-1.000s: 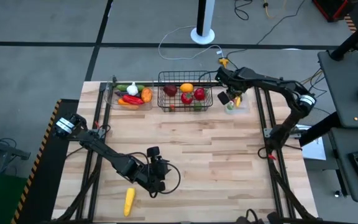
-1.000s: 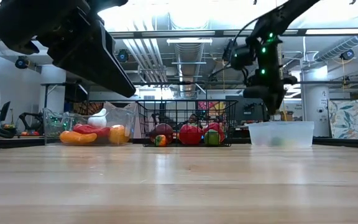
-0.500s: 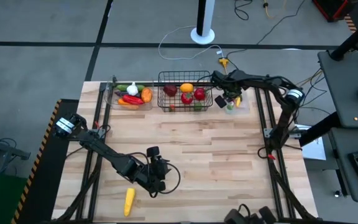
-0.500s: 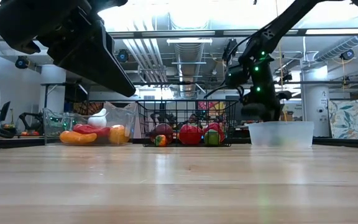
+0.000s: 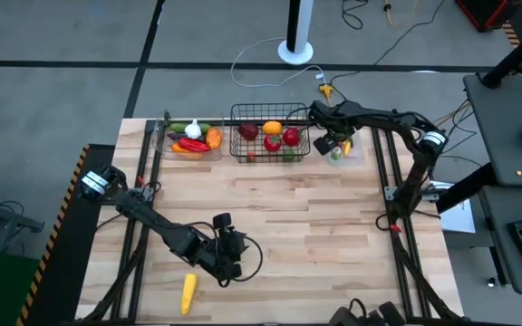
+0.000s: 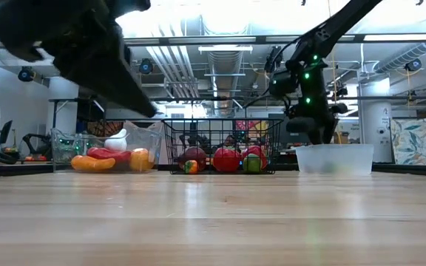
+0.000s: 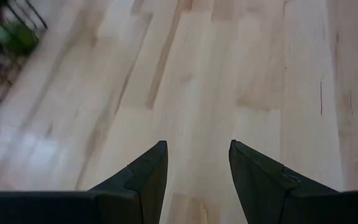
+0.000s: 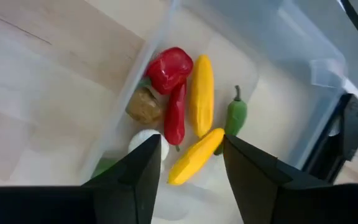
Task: Sort produce into baskets
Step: Put the corn into the clear bin
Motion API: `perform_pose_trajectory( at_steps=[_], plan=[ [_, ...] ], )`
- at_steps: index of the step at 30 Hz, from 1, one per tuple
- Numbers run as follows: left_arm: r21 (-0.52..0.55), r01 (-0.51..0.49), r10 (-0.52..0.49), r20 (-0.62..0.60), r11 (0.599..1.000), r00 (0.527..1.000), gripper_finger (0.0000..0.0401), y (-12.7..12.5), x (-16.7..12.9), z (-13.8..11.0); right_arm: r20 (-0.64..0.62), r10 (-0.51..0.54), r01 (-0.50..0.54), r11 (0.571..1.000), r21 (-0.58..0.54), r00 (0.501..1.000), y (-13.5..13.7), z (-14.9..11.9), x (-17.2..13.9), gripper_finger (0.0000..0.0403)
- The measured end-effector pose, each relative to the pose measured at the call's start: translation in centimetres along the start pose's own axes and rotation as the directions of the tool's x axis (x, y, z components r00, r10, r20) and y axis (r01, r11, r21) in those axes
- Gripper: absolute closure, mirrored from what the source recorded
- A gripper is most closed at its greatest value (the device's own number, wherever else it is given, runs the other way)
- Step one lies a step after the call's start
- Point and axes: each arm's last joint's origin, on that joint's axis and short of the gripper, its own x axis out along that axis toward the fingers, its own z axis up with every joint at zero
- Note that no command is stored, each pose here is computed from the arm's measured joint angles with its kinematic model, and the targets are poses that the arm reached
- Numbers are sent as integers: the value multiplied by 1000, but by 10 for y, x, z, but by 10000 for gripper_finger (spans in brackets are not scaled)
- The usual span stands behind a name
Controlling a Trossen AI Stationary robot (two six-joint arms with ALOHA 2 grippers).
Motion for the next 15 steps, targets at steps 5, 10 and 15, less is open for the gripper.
perform_pose_trajectory(
  at_steps=[5,10,15],
  plan=[
    [-63,17,-28,-181,998,983,246,3,-10,3,67,21,-22,1000,16,998,-5,-6,-24,235],
    [-162,-14,-46,-357,987,933,246,6,-30,16,174,55,-66,996,57,983,-10,-17,-57,234],
    [-379,42,-235,-479,924,846,246,-3,-48,28,276,104,-118,992,35,956,-7,-32,-88,238]
  ],
)
